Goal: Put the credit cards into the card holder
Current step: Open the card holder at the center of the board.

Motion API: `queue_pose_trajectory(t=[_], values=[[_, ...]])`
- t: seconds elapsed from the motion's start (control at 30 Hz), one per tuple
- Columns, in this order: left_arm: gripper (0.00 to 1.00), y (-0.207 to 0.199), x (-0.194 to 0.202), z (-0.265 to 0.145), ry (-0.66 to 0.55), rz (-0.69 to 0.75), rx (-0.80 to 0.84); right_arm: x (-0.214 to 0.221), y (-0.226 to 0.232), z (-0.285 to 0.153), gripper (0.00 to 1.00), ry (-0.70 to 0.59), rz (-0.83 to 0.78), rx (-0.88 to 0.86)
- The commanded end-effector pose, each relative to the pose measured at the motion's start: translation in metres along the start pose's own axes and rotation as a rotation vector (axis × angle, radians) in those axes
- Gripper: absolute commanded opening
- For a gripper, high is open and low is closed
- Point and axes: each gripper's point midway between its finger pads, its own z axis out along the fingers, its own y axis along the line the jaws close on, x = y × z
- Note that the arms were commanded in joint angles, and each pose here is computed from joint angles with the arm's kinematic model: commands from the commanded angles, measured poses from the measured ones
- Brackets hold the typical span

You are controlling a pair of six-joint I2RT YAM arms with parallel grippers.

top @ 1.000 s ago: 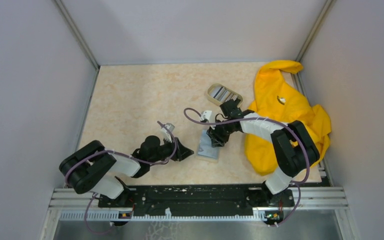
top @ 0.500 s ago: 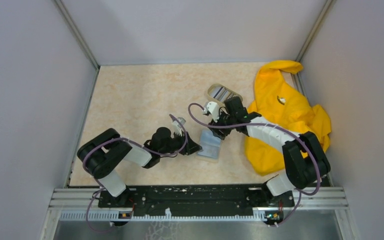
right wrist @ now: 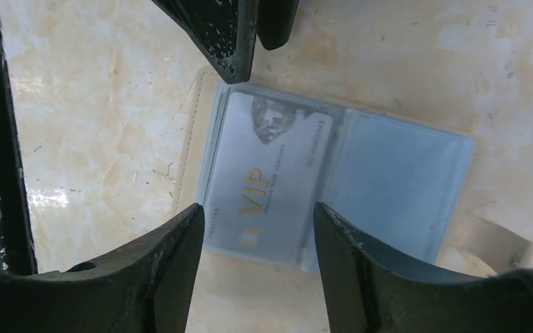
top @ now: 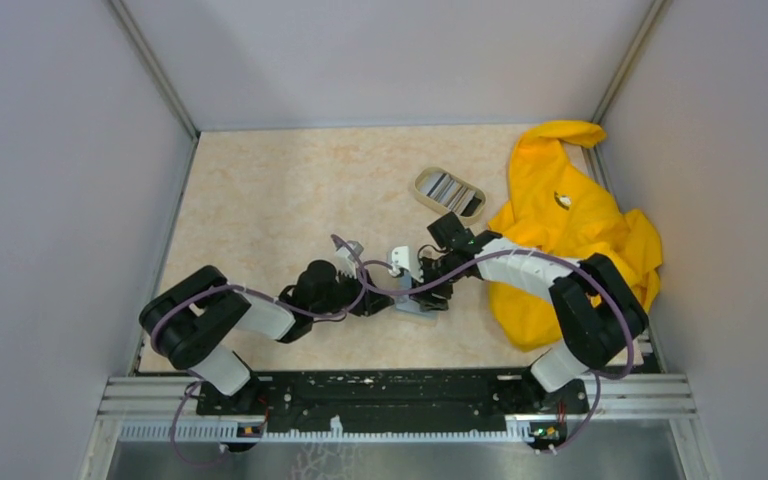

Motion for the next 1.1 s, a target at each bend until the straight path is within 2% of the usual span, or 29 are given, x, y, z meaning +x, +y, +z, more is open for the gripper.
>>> queue_pose_trajectory(t=[0.0,0.23,0.33,0.4,0.5,0.57,0.67,0.77,0.87,1.0,1.07], values=[[0.42,0.003,0.002,-0.007,-0.008,0.016,-0.016,0.002,-0.008,0.009,0.6,0.064,-0.014,0.041],[0.42,0.003,0.002,-0.012,-0.019,0.023,-0.021,0.007,-0.006,0.019,0.58,0.109,-0.011,0.045],[0.42,0.004,0.004,-0.013,-0.015,0.022,-0.023,0.007,-0.007,0.02,0.51,0.118,-0.008,0.056],[0.42,0.004,0.005,-0.014,-0.013,0.023,-0.022,0.006,-0.009,0.02,0.4,0.116,0.005,0.061],[0.42,0.005,0.007,-0.015,-0.009,0.022,-0.024,0.002,-0.008,0.02,0.31,0.105,0.022,0.056],[0.42,0.006,0.007,-0.015,-0.009,0.024,-0.026,0.0,-0.007,0.02,0.28,0.099,0.037,0.053],[0.43,0.006,0.006,-0.015,-0.008,0.026,-0.031,-0.003,-0.008,0.02,0.31,0.092,0.07,0.051],[0.43,0.008,0.008,-0.014,-0.001,0.024,-0.038,-0.012,-0.014,0.014,0.49,0.064,0.096,0.075],[0.44,0.009,0.009,-0.013,0.005,0.019,-0.044,-0.019,-0.022,-0.001,0.59,0.012,0.112,0.102],[0.46,0.011,0.008,-0.009,0.015,0.018,-0.057,-0.014,-0.031,-0.022,0.6,-0.029,0.125,0.113],[0.46,0.012,0.007,-0.006,0.026,0.022,-0.066,-0.006,-0.029,-0.027,0.58,-0.007,0.11,0.096]])
